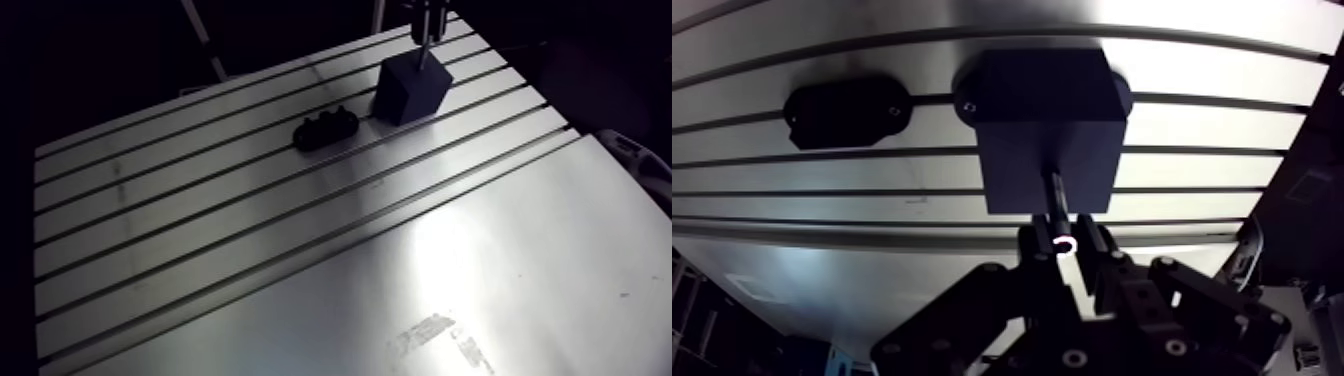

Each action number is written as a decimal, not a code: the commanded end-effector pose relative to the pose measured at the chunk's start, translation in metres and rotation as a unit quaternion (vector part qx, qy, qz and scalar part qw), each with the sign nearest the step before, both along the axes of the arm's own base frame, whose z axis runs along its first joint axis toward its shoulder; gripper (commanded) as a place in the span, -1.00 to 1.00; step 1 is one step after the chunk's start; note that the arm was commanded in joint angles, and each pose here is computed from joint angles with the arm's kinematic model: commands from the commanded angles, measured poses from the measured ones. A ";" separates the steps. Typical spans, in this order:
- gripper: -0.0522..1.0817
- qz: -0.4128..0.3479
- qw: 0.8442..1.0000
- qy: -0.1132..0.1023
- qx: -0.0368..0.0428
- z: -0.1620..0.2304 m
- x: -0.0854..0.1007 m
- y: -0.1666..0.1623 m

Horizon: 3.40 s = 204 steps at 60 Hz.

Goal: Pick up the M10 bolt and insert it into the hole until fully seated.

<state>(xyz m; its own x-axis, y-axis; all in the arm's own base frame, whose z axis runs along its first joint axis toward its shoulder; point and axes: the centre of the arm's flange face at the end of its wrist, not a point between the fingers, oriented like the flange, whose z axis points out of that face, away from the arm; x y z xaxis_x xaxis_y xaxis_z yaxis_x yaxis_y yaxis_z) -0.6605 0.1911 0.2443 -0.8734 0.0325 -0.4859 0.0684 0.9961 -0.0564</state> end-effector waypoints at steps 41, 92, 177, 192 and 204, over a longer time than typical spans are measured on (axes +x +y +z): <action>0.99 0.001 1.000 0.003 0.001 0.000 -0.001 -0.001; 0.99 0.003 1.000 0.000 0.000 -0.002 0.000 -0.004; 0.99 0.002 1.000 0.004 0.001 -0.001 -0.001 -0.002; 0.99 0.003 1.000 0.003 0.001 -0.002 0.000 -0.003; 0.99 0.003 1.000 0.000 0.000 -0.005 0.001 -0.003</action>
<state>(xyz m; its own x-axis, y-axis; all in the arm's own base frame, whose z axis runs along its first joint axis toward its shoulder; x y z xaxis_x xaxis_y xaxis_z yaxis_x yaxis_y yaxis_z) -0.6606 0.1883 0.2420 -0.8757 0.0288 -0.4819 0.0632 0.9965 -0.0553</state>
